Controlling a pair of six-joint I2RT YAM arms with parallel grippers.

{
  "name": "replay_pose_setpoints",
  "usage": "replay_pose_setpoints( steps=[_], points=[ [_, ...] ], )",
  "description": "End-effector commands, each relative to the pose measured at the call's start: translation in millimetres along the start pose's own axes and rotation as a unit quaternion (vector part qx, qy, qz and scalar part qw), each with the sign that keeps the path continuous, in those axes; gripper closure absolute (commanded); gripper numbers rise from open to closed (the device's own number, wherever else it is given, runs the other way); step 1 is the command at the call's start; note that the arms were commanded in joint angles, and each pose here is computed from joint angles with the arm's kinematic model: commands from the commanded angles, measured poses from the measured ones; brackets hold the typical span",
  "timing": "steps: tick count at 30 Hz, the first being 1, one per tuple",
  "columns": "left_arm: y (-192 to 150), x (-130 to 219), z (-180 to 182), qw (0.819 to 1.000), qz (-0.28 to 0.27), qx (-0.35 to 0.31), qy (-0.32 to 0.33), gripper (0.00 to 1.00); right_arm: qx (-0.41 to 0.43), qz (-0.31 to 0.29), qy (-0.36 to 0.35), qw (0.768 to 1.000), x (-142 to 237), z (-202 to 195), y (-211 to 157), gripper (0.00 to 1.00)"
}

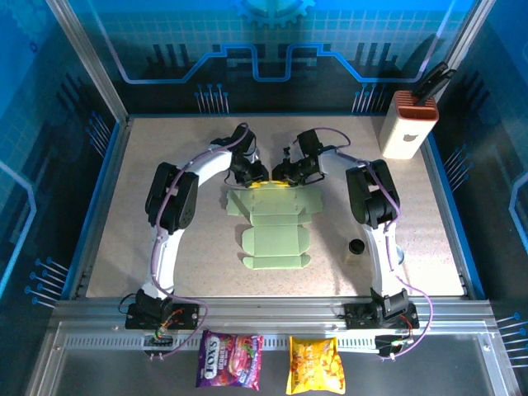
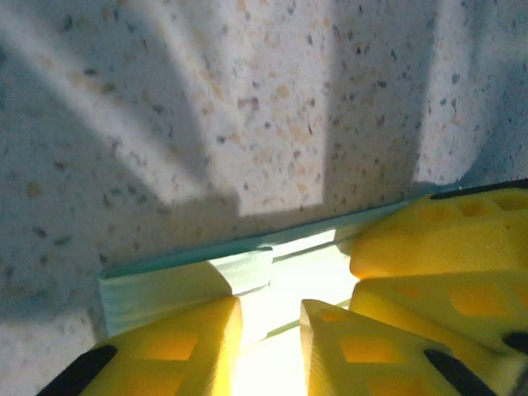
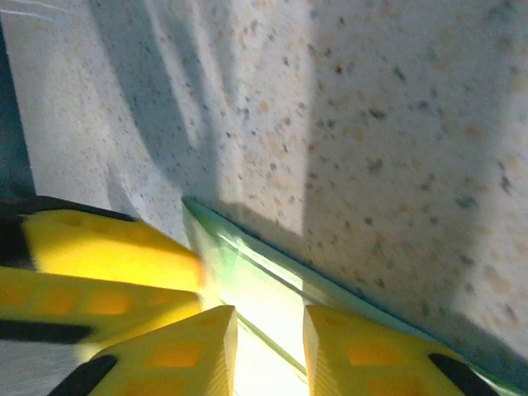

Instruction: Fold the paper box

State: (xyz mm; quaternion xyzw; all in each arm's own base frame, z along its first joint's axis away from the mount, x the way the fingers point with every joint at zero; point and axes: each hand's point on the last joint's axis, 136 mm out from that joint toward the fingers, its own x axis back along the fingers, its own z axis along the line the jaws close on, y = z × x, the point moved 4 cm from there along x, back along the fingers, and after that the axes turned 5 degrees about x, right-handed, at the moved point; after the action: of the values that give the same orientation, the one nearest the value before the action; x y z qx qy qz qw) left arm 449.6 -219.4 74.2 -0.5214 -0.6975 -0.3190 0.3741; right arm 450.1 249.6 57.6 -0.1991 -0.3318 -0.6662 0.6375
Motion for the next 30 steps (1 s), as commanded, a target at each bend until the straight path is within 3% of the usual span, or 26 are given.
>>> replay_pose_setpoints(
  steps=[1, 7, 12, 21, 30],
  points=[
    [1.3, 55.0, -11.7, 0.999, -0.035, -0.003, -0.015, 0.65, 0.016, -0.007, -0.017, 1.0, 31.0, 23.1, 2.4, 0.71],
    [-8.2, 94.0, -12.8, 0.996, -0.066, 0.011, -0.064, 0.61, 0.039, -0.03, -0.008, 0.999, 67.0, 54.5, -4.5, 0.69],
    [-24.9, 108.2, 6.5, 0.995, -0.08, 0.017, -0.055, 0.57, 0.053, -0.031, -0.02, 0.998, 82.6, 61.5, -23.5, 0.68],
    [-51.8, 94.8, 57.9, 0.996, -0.065, 0.049, -0.021, 0.48, 0.039, 0.016, -0.043, 0.998, 69.7, 36.0, -73.3, 0.67],
    [-60.0, 75.7, 90.4, 0.996, -0.055, 0.064, 0.025, 0.37, 0.023, 0.047, -0.053, 0.997, 44.6, 7.9, -92.0, 0.67]
  ],
)
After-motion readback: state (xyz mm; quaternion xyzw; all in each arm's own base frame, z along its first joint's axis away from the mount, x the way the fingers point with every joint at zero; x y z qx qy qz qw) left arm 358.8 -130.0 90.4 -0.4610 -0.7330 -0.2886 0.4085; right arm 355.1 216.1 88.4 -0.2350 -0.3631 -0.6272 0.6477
